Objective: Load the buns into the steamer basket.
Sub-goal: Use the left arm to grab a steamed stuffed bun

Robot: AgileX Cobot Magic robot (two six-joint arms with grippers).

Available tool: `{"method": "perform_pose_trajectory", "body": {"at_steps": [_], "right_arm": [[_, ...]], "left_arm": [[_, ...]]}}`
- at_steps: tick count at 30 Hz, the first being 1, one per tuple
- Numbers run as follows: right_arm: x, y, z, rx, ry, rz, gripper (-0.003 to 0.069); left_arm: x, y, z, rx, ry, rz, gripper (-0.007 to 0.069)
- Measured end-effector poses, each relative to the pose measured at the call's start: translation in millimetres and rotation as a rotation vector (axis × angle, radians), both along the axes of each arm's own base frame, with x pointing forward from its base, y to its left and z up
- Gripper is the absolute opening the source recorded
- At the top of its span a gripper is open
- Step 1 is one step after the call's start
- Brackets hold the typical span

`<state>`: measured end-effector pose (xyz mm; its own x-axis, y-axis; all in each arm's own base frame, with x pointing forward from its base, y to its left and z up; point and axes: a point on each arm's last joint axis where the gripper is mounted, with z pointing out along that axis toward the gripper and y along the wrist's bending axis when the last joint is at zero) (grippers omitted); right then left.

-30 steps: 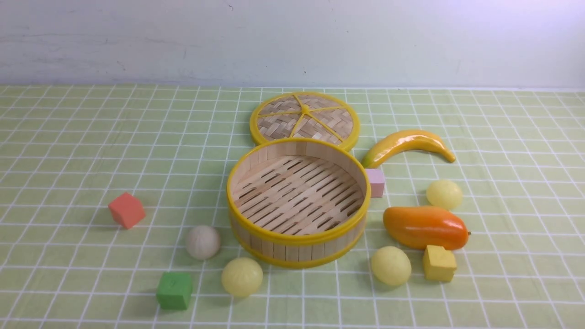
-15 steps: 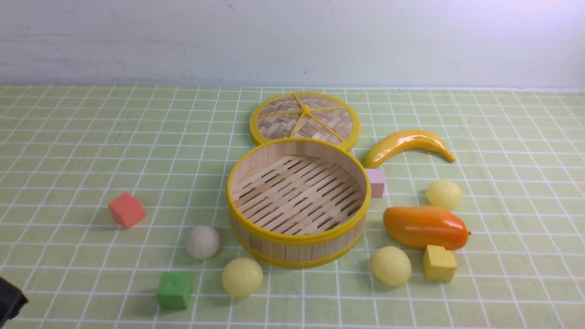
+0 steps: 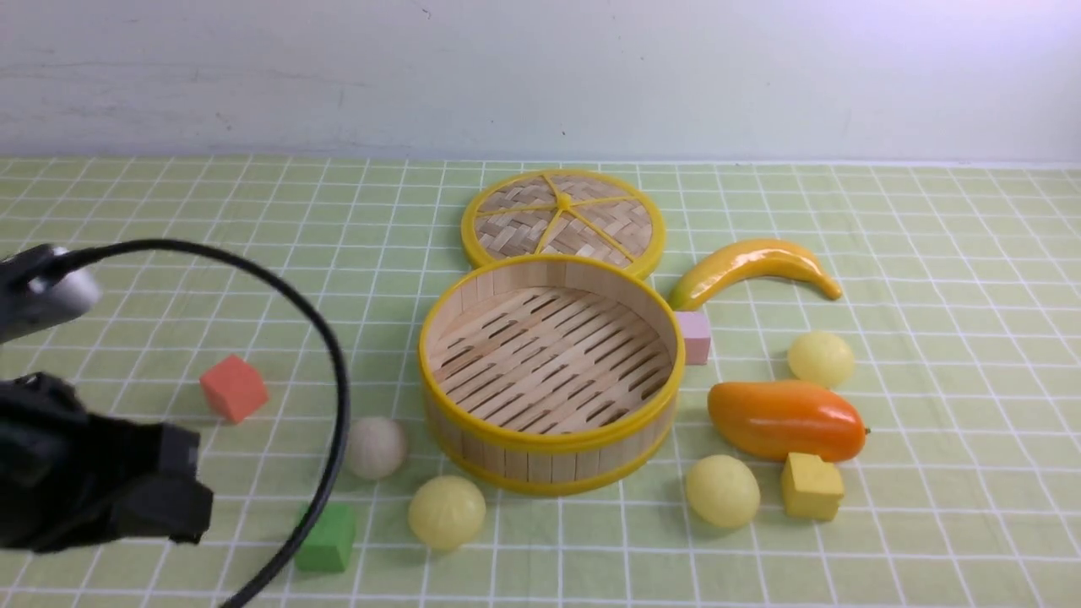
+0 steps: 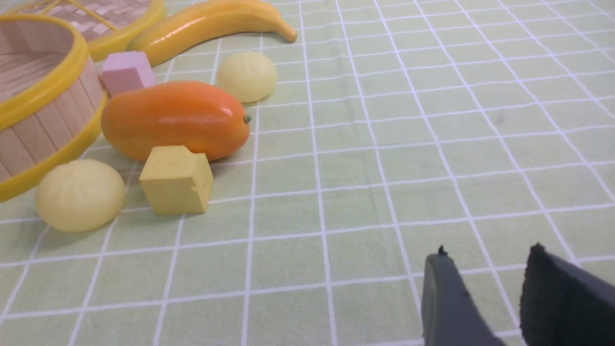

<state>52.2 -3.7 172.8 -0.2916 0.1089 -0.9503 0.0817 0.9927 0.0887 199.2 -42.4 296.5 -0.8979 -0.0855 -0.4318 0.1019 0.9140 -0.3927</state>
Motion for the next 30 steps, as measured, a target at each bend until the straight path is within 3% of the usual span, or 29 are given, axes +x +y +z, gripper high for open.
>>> {"method": "perform_pose_trajectory", "body": {"at_steps": [9,19,22,28,30], "right_arm": [[0.0,0.0,0.0,0.0,0.0,0.0,0.0239],[0.0,0.0,0.0,0.0,0.0,0.0,0.0239],[0.0,0.0,0.0,0.0,0.0,0.0,0.0239],[0.0,0.0,0.0,0.0,0.0,0.0,0.0239],[0.0,0.0,0.0,0.0,0.0,0.0,0.0239]], "left_arm": [[46.0,-66.5,-10.4,0.155,0.04,-0.256,-0.0013],[110.6,-88.2,-39.4,0.36,0.064,-0.205,-0.0006],[130.0,-94.0,-51.7,0.389,0.069,-0.211,0.0048],[155.4,-96.4,-70.7,0.391,0.119,-0.2,0.0237],[158.4,-92.7,-72.9,0.383,0.128,-0.195,0.0263]]}}
